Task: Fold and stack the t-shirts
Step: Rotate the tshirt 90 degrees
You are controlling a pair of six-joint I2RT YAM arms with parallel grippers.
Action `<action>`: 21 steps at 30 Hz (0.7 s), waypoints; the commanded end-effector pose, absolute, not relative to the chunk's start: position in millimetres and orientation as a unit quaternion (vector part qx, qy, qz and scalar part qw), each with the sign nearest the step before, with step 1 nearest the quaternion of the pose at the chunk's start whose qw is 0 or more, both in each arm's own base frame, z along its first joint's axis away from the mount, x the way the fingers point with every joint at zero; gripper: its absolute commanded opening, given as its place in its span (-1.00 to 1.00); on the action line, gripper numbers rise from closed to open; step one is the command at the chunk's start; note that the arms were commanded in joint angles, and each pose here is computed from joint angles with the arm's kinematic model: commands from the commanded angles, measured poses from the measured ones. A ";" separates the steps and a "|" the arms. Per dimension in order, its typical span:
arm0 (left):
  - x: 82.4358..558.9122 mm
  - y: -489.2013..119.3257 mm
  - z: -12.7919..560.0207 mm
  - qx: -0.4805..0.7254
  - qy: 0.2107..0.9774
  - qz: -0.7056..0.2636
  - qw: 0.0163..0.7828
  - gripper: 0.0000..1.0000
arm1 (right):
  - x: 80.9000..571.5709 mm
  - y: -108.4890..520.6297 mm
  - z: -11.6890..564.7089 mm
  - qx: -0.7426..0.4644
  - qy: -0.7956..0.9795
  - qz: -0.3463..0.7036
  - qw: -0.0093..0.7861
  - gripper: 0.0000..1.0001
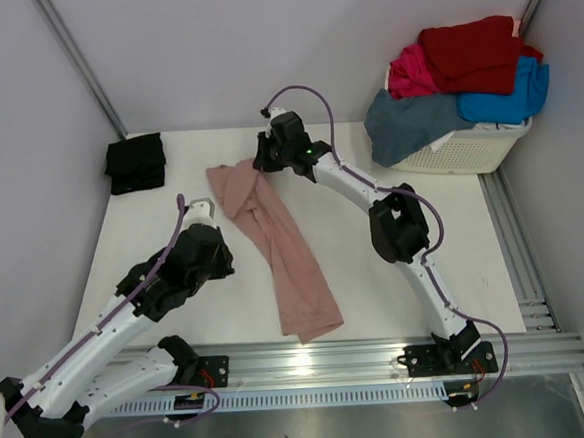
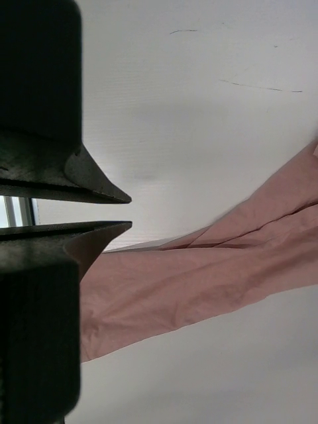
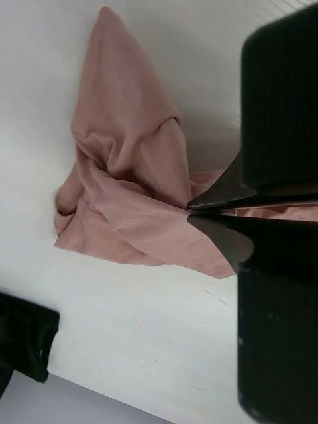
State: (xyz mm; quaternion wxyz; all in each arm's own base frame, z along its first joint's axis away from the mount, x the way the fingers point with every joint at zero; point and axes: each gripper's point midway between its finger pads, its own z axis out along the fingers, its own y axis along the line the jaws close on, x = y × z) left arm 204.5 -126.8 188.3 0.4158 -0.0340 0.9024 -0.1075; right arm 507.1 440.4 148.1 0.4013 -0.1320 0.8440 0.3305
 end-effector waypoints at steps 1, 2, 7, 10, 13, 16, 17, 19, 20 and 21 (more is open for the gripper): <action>206.7 -130.4 185.6 -0.035 0.903 -0.114 0.413 -0.63 | 515.0 423.1 126.7 -0.114 0.868 0.278 0.394 -0.70; 206.5 -130.5 185.5 -0.033 0.903 -0.114 0.413 -0.62 | 516.4 418.6 124.2 -0.112 0.871 0.268 0.395 -0.56; 206.2 -133.0 185.1 -0.030 0.903 -0.119 0.411 -0.62 | 516.8 415.4 129.5 -0.117 0.868 0.258 0.407 -0.21; 206.1 -134.0 185.9 -0.030 0.903 -0.122 0.411 -0.62 | 515.4 419.3 132.6 -0.121 0.865 0.263 0.410 -0.14; 205.6 -133.5 185.7 -0.030 0.903 -0.122 0.411 -0.63 | 514.4 422.6 130.7 -0.123 0.864 0.266 0.408 -0.12; 205.1 -133.0 186.9 -0.030 0.903 -0.123 0.411 -0.63 | 513.1 424.8 125.0 -0.125 0.866 0.271 0.402 -0.13; 204.1 -132.5 185.4 -0.029 0.903 -0.122 0.410 -0.62 | 512.6 425.4 122.1 -0.126 0.867 0.271 0.399 -0.14; 203.9 -132.1 184.6 -0.030 0.904 -0.121 0.410 -0.63 | 510.4 428.2 119.1 -0.129 0.867 0.276 0.393 -0.17; 203.8 -132.0 184.9 -0.030 0.903 -0.122 0.410 -0.63 | 510.0 428.6 117.2 -0.129 0.868 0.277 0.391 -0.18; 203.2 -131.9 183.5 -0.031 0.905 -0.121 0.408 -0.63 | 509.4 428.8 114.9 -0.130 0.869 0.277 0.389 -0.19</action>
